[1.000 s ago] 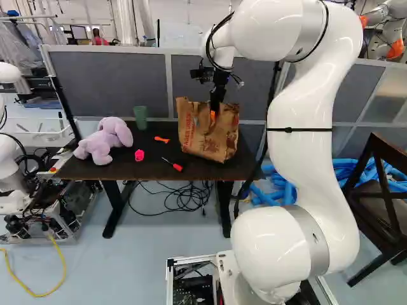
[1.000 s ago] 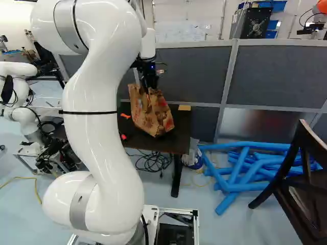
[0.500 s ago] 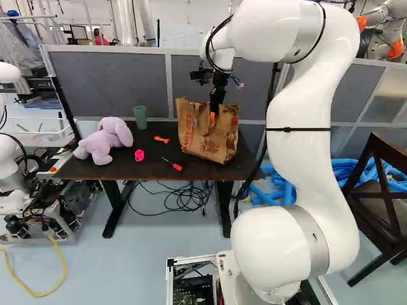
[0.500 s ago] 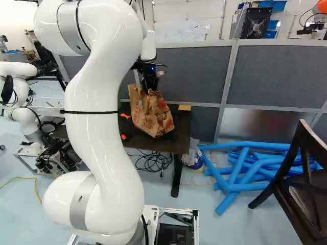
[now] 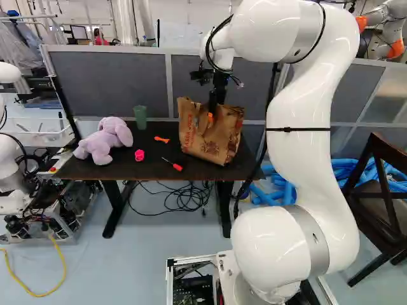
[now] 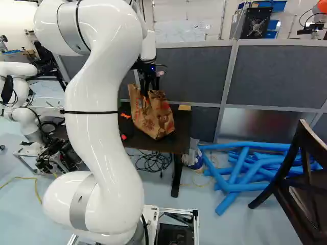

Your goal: Pick up the bag on the ground and place it on the table

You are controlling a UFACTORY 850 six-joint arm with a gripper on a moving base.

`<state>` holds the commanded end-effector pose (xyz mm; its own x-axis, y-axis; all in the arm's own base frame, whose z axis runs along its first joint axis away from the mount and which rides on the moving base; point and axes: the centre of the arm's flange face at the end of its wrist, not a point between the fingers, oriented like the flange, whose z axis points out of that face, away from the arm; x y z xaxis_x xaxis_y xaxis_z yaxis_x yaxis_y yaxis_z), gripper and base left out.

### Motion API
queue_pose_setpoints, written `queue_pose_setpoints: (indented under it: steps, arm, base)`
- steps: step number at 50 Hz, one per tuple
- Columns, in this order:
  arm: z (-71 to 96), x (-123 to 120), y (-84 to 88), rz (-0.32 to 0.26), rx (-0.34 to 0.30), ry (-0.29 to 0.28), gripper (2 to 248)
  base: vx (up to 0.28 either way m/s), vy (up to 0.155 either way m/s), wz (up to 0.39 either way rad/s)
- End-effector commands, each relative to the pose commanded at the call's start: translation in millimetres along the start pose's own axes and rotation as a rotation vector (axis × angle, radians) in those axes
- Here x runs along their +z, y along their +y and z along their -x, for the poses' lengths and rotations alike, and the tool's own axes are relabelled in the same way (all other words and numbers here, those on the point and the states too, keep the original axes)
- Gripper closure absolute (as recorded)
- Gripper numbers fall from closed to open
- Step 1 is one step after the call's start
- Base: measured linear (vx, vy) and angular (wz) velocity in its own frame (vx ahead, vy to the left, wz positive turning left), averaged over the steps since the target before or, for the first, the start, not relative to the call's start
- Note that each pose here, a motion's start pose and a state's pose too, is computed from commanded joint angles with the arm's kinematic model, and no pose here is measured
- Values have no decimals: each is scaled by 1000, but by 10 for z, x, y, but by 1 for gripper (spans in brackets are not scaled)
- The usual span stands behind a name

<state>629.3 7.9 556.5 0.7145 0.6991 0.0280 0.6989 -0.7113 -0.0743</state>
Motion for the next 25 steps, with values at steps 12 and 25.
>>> queue_pose_setpoints:
  steps: [12, 25]
  arm:
    - [0, 0, 0, 0, 0, 0, 64]
    - [1, -3, -1, 0, 0, 0, 3]
  base:
    - [0, 0, 0]
    - [0, 0, 0]
